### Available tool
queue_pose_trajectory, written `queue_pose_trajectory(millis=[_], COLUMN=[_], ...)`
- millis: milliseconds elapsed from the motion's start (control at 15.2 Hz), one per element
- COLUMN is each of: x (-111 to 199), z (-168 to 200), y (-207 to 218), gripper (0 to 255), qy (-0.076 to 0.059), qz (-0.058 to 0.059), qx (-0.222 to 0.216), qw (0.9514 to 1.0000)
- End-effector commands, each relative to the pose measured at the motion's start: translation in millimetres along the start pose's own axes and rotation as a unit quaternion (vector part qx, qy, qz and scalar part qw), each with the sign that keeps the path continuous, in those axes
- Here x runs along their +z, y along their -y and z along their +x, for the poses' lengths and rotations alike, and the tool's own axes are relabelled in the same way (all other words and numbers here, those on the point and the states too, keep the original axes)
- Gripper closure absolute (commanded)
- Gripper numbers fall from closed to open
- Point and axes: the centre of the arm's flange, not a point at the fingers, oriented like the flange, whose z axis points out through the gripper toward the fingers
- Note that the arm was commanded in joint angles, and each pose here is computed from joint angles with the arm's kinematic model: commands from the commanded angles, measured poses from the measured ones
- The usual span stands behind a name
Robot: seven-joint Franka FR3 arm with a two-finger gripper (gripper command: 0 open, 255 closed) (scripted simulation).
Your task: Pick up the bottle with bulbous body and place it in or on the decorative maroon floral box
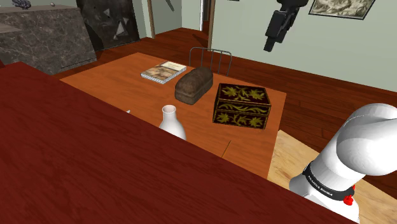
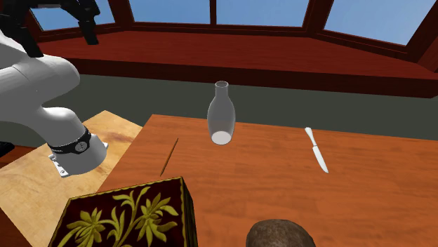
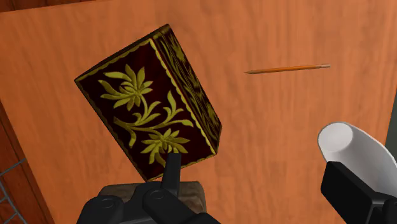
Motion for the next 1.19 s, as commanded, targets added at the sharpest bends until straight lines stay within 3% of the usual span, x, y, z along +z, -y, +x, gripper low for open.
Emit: queue_pose_trajectory(millis=[0, 1122], x=[0.0, 99.1], z=[0.0, 83.6], y=[0.0, 177.4], gripper=[0, 0], qy=[0.000, 0.010], qz=[0.000, 0.022], qx=[0.000, 0.052], qw=[1.0000, 0.9983])
